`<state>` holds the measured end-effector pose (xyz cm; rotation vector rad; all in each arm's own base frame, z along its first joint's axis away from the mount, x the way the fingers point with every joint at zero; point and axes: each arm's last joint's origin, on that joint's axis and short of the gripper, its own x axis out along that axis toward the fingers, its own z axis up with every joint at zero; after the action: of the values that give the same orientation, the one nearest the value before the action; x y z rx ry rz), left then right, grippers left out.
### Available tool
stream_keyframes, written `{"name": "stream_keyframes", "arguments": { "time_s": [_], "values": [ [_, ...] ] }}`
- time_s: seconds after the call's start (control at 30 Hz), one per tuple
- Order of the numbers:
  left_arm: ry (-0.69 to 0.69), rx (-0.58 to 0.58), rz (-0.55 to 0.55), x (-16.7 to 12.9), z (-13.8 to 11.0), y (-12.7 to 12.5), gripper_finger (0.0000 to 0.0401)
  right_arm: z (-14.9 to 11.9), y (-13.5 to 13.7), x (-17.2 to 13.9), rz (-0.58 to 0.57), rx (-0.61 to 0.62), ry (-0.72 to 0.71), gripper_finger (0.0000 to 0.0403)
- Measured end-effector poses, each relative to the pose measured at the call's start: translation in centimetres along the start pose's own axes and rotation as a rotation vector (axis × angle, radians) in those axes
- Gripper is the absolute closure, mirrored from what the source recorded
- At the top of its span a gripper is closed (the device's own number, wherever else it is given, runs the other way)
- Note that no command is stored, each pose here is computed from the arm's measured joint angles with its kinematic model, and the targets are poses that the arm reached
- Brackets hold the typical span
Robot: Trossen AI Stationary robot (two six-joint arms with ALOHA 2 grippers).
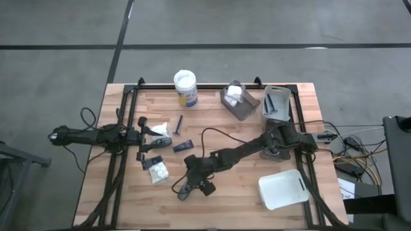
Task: Pick & Place Travel size toiletries
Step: Put the bottom gray deodorant into the bottom black bin
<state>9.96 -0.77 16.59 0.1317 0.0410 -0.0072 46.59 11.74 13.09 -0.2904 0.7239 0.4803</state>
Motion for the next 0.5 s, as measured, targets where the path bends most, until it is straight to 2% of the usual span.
{"name": "stream_keyframes", "arguments": {
  "time_s": [0.2,0.5],
  "values": [
    [0.001,0.000,0.000,0.0,0.0,0.0,0.0208,0.0,0.3,-1.7,0.028,0.028,0.098,0.0091],
    [0.002,0.000,-0.003,0.0,0.0,0.0,0.0208,-0.7,0.6,-4.7,0.036,0.114,0.162,0.0129]
  ]
}}
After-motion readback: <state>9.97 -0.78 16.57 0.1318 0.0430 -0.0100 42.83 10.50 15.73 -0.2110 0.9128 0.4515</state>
